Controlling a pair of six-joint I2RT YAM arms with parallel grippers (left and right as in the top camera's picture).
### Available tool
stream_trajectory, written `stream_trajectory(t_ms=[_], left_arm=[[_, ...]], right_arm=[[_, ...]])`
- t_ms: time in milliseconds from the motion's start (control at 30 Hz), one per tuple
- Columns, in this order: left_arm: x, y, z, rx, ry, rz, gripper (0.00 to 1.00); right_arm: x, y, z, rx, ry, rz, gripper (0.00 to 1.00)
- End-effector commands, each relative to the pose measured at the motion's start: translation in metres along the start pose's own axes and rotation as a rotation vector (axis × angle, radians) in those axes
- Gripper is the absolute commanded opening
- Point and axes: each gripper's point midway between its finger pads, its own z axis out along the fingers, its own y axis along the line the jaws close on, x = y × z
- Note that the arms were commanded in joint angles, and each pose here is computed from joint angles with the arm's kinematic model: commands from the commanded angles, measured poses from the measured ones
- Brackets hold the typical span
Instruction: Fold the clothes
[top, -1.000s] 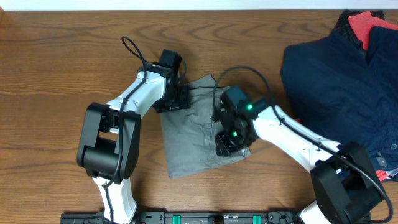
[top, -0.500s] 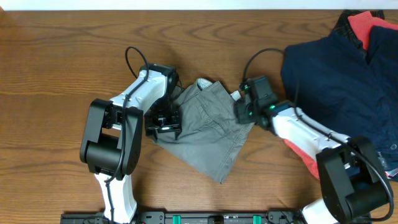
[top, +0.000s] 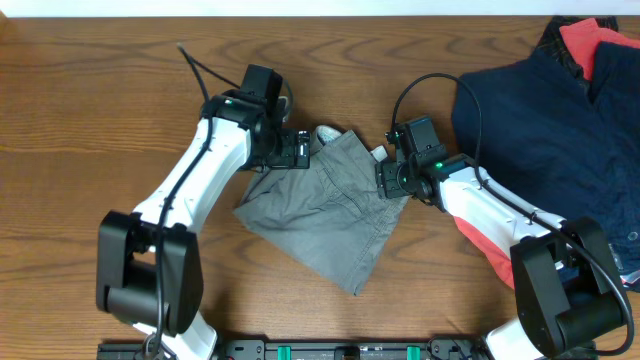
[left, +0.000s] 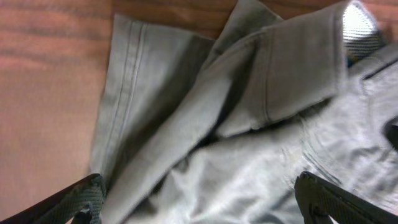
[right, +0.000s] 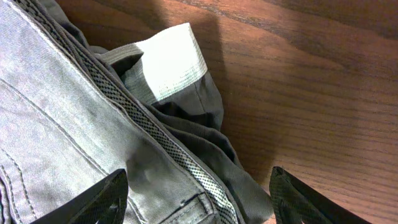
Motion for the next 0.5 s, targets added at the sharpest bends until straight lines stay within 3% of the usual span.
stream_trajectory(t_ms=[0, 400, 433, 467], left_arm=[[0.005, 0.010, 0.024, -0.032, 0.054, 0.127, 0.98], [0.025, 0.028, 0.092, -0.071, 0.202, 0.082, 0.98], [0.030, 0.028, 0.095, -0.064, 0.226, 0.070, 0.93], [0.033, 0.027, 0.097, -0.054, 0.240, 0.067, 0.79]], right_arm=[[-0.003, 0.004, 0.001, -0.004, -0.002, -0.017, 0.72], [0.005, 0.001, 0.001, 0.005, 0.033, -0.016, 0.73], [0.006, 0.001, 0.001, 0.005, 0.034, -0.016, 0.73], [0.006, 0.001, 0.001, 0.005, 0.034, -0.016, 0.73]])
